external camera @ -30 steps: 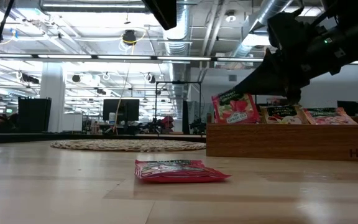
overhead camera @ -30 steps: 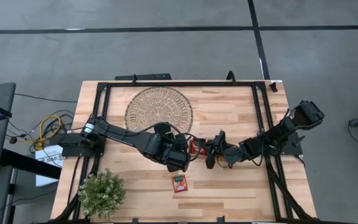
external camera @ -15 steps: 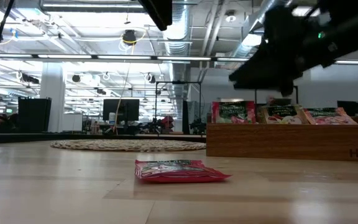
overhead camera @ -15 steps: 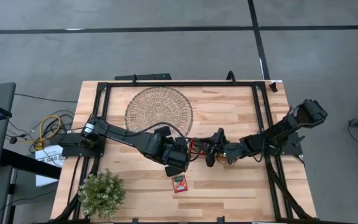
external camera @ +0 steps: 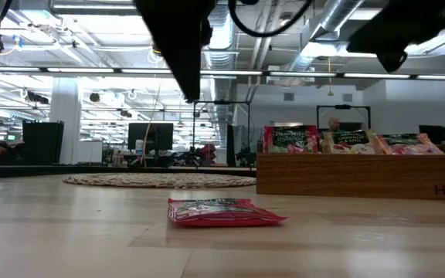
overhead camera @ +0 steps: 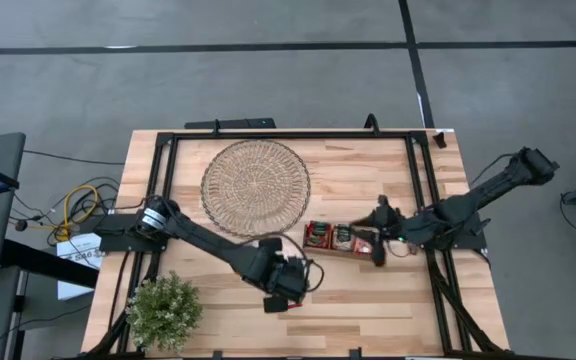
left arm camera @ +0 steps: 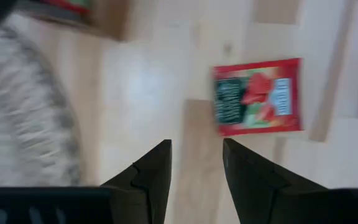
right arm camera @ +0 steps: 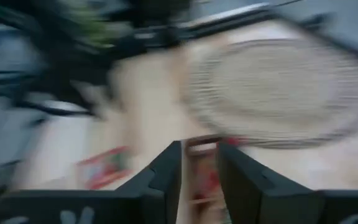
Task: Pick & Place Tea
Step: Put the red tea bag into the left section of the wooden organizer
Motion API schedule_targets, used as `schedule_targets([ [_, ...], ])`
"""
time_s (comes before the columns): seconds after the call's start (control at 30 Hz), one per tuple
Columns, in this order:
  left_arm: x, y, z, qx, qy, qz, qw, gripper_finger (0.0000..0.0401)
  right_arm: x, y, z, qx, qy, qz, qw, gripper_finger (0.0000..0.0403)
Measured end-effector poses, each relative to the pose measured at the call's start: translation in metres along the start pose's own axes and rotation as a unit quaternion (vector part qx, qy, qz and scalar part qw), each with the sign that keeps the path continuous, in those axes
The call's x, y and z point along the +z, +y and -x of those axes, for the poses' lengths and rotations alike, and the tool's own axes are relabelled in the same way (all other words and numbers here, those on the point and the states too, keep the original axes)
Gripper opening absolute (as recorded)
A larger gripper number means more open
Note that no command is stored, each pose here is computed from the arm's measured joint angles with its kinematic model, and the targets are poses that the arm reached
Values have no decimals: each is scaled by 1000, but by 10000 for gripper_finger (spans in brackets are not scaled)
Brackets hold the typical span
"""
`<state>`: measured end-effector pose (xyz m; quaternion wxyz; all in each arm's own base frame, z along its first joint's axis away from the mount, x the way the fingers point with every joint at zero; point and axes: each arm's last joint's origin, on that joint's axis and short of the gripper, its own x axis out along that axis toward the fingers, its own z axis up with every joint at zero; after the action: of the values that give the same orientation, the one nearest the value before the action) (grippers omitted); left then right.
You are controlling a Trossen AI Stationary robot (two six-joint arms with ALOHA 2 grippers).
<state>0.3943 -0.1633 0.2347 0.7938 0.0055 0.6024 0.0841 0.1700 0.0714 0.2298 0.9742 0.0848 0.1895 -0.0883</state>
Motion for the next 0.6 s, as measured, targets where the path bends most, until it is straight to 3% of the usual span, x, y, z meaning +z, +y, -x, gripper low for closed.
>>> schedule_targets([
  [0.13,-3,-8,-16,-33,-16,5,999,138,0,10,10,103,22,-6,994,78],
  [0.33,-3,-13,-39,-74,-50,-3,996,138,-12,23,14,133,53,2,990,62],
  [0.6,-9,-4,-58,-109,-13,35,993,138,-17,30,16,145,67,-7,987,60],
])
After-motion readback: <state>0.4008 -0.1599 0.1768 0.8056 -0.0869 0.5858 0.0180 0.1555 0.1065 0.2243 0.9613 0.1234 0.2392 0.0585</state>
